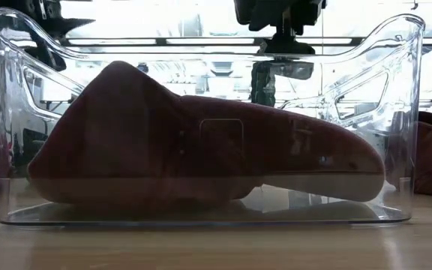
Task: Pick & Place hat
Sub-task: Put the left red cap into the bottom transparent bin
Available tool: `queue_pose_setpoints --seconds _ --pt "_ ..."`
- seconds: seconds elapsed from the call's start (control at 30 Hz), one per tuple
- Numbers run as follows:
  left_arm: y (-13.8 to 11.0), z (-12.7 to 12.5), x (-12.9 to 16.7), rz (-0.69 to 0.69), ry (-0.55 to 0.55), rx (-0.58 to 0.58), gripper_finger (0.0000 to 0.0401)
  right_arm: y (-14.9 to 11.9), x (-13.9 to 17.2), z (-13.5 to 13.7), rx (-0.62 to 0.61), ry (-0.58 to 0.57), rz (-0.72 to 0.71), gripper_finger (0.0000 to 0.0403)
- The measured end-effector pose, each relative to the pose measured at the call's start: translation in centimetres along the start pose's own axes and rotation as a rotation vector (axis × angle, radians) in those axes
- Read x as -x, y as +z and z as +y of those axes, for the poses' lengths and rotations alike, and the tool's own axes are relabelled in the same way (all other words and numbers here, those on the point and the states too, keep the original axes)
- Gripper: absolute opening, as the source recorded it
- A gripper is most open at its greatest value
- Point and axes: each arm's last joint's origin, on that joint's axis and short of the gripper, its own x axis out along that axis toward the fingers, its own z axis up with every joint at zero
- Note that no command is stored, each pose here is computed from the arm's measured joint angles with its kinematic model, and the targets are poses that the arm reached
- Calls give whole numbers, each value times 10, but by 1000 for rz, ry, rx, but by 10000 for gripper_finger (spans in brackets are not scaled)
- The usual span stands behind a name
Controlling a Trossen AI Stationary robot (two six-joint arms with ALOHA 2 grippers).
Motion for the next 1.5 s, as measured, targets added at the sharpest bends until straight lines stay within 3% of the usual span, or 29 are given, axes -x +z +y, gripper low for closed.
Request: queue_pose_setpoints --seconds 0.13,0.3,0.43,0.8,0.93,1.17,1.4,1.5 --pt "-3 -7 -8 192 115 -67 119 0 0 0 2 2 1 233" --pt "-4 -22 -18 389 118 -161 119 0 0 1 0 18 14 233" --pt "-7 -32 -28 532 113 -167 119 -2 0 2 -6 68 57 232" --pt "-49 -18 -62 901 123 -327 119 -4 10 6 3 122 94 224" --pt "-67 -11 -69 993 142 -356 119 -4 11 6 4 122 94 223" --pt "-99 -10 -74 1112 62 -482 119 -6 11 5 -2 105 111 224" --pt "-118 -13 -87 1140 6 -702 119 -5 11 4 2 87 96 224" --pt "-124 -9 -93 1157 21 -733 119 -5 11 4 1 85 95 224"
